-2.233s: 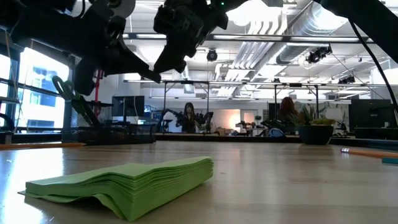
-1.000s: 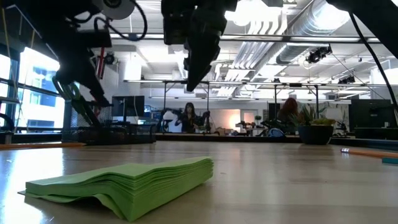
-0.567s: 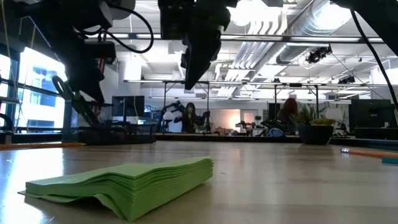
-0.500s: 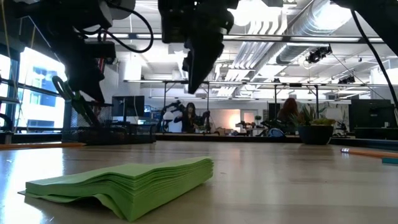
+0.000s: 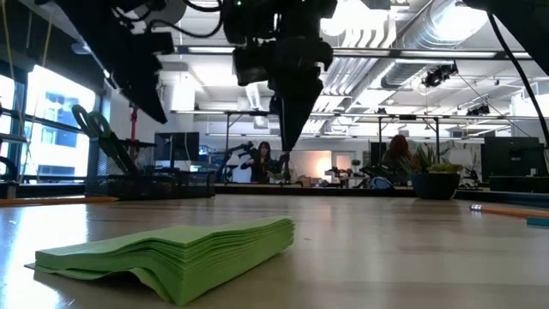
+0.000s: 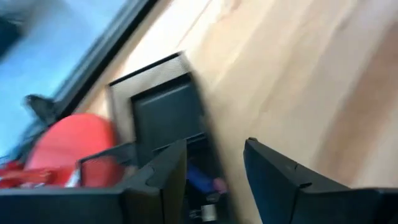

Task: Pick and place office supplies into organizer
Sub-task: Put the top blue binder clip into the desk organizer

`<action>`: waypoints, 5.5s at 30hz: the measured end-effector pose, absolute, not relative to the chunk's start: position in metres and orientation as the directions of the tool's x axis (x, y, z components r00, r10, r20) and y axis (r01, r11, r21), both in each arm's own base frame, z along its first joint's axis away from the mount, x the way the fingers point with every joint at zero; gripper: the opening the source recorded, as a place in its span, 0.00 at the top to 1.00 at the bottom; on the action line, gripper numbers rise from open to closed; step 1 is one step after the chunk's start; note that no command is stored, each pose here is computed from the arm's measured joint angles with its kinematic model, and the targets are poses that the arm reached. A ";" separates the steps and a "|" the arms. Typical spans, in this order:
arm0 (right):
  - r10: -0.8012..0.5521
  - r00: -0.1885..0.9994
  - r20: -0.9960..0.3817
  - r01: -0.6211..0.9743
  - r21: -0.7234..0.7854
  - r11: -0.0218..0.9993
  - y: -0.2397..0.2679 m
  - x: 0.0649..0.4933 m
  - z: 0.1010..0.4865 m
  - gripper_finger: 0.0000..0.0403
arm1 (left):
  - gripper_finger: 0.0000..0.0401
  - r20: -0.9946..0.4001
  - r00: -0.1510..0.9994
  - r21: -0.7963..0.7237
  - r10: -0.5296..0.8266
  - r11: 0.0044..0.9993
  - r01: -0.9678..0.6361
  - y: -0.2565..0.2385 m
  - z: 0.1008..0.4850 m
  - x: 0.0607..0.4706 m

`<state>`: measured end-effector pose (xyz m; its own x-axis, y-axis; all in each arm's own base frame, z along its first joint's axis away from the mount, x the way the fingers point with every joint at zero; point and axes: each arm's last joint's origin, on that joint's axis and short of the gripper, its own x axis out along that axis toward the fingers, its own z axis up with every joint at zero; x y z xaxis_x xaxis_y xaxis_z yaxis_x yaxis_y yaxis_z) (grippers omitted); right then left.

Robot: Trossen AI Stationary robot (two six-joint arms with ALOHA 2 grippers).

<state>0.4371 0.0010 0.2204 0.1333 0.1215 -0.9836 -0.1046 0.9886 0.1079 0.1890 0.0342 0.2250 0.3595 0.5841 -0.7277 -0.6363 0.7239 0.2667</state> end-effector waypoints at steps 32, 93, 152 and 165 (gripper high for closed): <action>0.024 0.181 -0.983 0.057 0.035 0.998 0.101 0.268 0.186 0.78 | 0.71 -0.498 0.778 0.381 0.382 0.903 -0.199 -0.024 0.263 0.222; -0.104 0.562 -0.820 -0.207 -0.261 0.943 0.097 0.292 0.198 0.82 | 0.71 -0.533 0.778 0.401 0.333 0.909 -0.115 -0.026 0.260 0.221; 0.295 0.921 -0.254 -0.226 0.266 0.937 -0.074 0.444 0.228 0.82 | 0.71 -0.493 0.637 0.661 0.593 0.731 -0.169 -0.021 0.244 0.207; 0.451 0.888 -0.091 -0.378 0.417 0.827 -0.099 0.438 0.246 0.82 | 0.71 -0.327 0.535 0.750 0.779 0.559 -0.354 -0.018 0.247 0.210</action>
<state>0.4377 -0.0993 0.2464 0.8879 0.4511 -0.0906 -0.3776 0.8269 0.4166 0.2105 -0.0182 0.2466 0.5350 0.7788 -0.3275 -0.3545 0.5588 0.7497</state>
